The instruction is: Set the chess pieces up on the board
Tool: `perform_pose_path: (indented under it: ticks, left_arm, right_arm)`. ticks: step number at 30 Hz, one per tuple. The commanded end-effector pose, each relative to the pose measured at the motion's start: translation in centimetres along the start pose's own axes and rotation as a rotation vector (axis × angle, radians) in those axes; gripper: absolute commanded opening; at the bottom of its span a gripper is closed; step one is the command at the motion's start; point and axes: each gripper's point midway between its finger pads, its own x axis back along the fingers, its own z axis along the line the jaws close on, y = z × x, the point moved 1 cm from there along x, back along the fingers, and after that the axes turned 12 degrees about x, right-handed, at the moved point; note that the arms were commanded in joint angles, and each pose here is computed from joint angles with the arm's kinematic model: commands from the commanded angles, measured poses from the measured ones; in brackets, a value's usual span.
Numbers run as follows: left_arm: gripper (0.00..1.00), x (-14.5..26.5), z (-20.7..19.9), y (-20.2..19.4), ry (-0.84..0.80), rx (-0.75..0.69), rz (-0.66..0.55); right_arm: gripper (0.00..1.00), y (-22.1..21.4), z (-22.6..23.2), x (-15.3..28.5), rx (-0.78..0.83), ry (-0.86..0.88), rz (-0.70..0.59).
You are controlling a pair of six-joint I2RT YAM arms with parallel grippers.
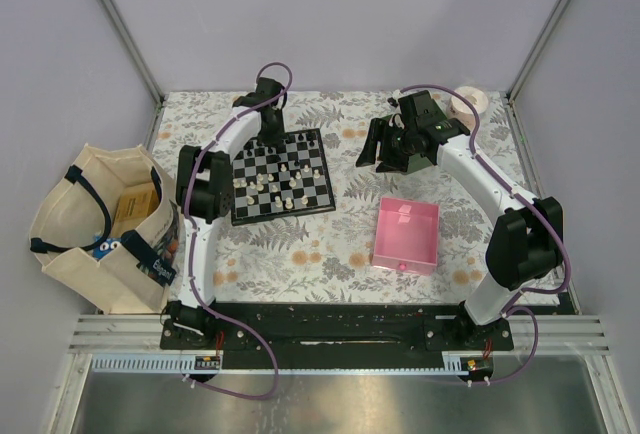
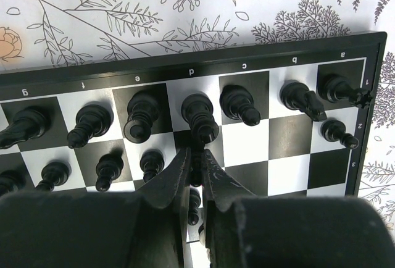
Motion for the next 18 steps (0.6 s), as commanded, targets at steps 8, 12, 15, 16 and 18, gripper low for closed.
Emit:
perform_pose_path:
  ticks: [8,12,15,16,18]
  left_arm:
    - [0.18,-0.86,-0.45,0.81,-0.001,0.006,-0.035]
    - [0.21,-0.88,-0.43,0.67,-0.001,0.009,-0.030]
    - [0.22,-0.82,-0.49,0.77,-0.003,0.009,-0.032]
    - [0.23,-0.79,-0.49,0.81,-0.006,0.014,-0.032]
    - [0.26,-0.61,-0.70,1.02,-0.013,0.017,-0.037]
  right_arm:
    - [0.69,1.17,0.68,1.08,0.022,0.020,-0.036]
    - [0.69,1.07,0.59,0.98,0.020,0.017,-0.031]
    - [0.69,1.19,0.70,1.03,0.022,0.021,-0.035]
    - [0.69,1.14,0.68,1.00,0.020,0.021,-0.033]
    - [0.69,1.24,0.73,1.06,0.021,0.022,-0.036]
